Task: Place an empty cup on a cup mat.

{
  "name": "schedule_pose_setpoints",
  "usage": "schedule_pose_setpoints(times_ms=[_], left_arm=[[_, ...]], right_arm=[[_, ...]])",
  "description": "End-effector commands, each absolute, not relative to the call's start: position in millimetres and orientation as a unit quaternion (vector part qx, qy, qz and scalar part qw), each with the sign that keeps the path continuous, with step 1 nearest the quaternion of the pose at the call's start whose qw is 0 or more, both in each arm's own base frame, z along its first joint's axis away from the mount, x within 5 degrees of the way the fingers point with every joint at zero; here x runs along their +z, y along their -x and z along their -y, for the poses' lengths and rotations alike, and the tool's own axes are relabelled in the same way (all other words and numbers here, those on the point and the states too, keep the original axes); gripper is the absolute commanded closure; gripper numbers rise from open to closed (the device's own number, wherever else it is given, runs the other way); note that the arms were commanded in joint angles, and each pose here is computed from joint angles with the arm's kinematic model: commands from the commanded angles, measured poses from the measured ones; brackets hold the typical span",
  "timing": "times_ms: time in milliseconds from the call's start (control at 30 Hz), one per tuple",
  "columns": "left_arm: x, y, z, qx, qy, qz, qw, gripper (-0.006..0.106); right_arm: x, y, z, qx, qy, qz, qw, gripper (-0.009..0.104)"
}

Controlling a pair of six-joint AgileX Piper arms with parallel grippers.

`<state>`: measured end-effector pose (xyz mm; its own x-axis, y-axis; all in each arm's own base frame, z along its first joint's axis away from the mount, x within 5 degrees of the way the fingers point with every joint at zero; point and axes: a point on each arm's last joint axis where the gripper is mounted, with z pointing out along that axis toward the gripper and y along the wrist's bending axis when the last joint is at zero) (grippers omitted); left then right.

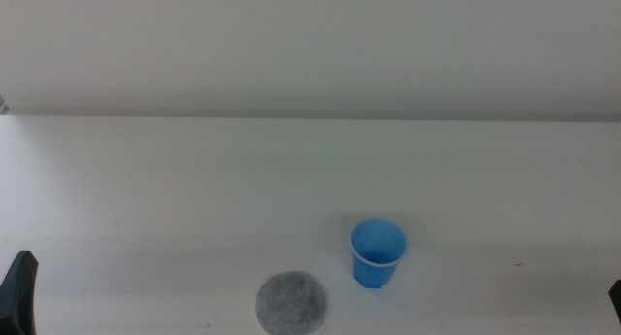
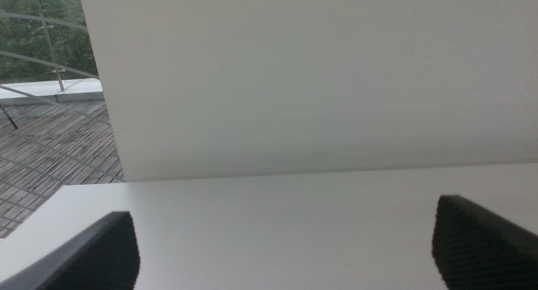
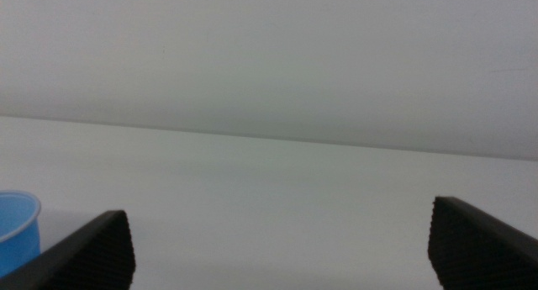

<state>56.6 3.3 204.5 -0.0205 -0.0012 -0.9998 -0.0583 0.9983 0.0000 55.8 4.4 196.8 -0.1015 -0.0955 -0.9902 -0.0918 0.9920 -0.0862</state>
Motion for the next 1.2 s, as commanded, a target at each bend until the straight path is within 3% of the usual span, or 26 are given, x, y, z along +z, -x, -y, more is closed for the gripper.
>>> schedule_pose_setpoints(times_ms=[0,300,500,567,633,700,767,900,1167], left_arm=[[194,-55,-3,0.017,0.017,-0.710,0.704,0.007],[194,-55,-3,0.017,0.017,-0.710,0.704,0.007],[194,-55,-3,0.017,0.017,-0.710,0.704,0.007],[194,-55,-3,0.017,0.017,-0.710,0.704,0.007],[194,-55,-3,0.017,0.017,-0.710,0.704,0.007],[194,-55,-3,0.017,0.017,-0.710,0.704,0.007],[194,-55,-3,0.017,0.017,-0.710,0.704,0.007],[194,-55,-3,0.017,0.017,-0.710,0.704,0.007],[194,-55,-3,0.017,0.017,-0.710,0.704,0.007]], right_arm=[[186,-55,-4,-0.004,0.060,-0.738,0.672,0.002],[184,-55,-4,0.004,0.051,-0.744,0.666,0.002],[241,-66,-7,0.018,0.067,-0.776,0.626,0.002],[267,-81,-13,0.038,0.078,-0.809,0.581,0.002],[286,-95,-22,0.067,0.075,-0.868,0.487,0.002],[296,-108,-30,0.067,0.093,-0.917,0.382,0.002],[311,-127,-44,0.070,0.106,-0.943,0.308,0.002],[326,-163,-76,0.085,0.108,-0.961,0.241,0.002],[305,-231,-134,0.098,0.105,-0.976,0.161,0.002]])
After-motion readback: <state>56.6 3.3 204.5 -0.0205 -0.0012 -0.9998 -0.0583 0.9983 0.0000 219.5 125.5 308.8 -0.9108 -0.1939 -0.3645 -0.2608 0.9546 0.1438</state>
